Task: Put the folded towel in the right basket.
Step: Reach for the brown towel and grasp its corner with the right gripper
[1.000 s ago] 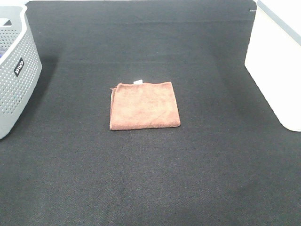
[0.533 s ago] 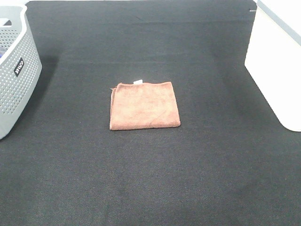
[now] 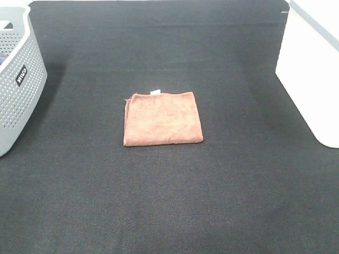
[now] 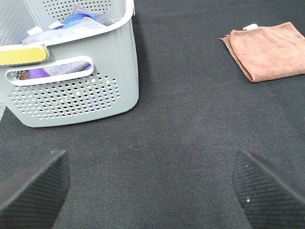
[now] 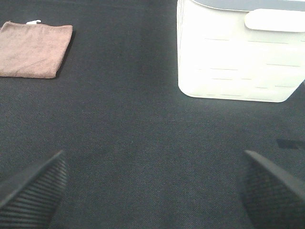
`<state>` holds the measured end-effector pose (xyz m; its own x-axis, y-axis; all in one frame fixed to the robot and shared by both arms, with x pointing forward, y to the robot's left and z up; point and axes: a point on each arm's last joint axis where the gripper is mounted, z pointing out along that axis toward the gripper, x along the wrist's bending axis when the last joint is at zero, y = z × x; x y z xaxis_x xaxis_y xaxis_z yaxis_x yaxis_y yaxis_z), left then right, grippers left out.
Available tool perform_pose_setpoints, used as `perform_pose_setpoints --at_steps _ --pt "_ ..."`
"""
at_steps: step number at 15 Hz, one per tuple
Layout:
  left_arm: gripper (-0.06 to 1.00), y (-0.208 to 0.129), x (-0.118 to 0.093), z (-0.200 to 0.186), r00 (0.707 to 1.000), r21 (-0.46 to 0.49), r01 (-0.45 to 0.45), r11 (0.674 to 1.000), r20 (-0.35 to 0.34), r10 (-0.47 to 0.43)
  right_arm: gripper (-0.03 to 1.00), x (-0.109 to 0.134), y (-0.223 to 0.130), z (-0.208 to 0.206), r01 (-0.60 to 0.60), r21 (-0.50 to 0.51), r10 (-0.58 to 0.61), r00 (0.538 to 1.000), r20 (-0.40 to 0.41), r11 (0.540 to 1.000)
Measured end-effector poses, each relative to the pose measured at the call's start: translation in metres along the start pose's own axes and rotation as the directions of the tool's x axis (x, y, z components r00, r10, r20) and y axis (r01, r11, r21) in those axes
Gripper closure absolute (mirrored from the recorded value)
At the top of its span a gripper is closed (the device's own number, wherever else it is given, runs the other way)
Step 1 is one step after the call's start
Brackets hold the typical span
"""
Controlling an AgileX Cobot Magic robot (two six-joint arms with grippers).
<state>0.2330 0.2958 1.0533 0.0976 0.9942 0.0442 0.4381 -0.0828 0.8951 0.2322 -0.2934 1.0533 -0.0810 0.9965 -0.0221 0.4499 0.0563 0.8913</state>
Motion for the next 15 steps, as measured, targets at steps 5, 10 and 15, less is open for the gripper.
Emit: perform_pose_setpoints --at_steps 5,10,15 --pt "0.06 0.0 0.0 0.0 1.0 0.0 0.0 1.0 0.0 0.0 0.06 0.0 0.0 0.0 0.0 0.0 0.0 1.0 0.0 1.0" --pt "0.06 0.0 0.0 0.0 1.0 0.0 0.0 1.0 0.0 0.0 0.06 0.0 0.0 0.0 0.0 0.0 0.0 1.0 0.0 1.0" --pt "0.06 0.0 0.0 0.0 1.0 0.0 0.0 1.0 0.0 0.0 0.06 0.0 0.0 0.0 0.0 0.0 0.0 1.0 0.0 1.0"
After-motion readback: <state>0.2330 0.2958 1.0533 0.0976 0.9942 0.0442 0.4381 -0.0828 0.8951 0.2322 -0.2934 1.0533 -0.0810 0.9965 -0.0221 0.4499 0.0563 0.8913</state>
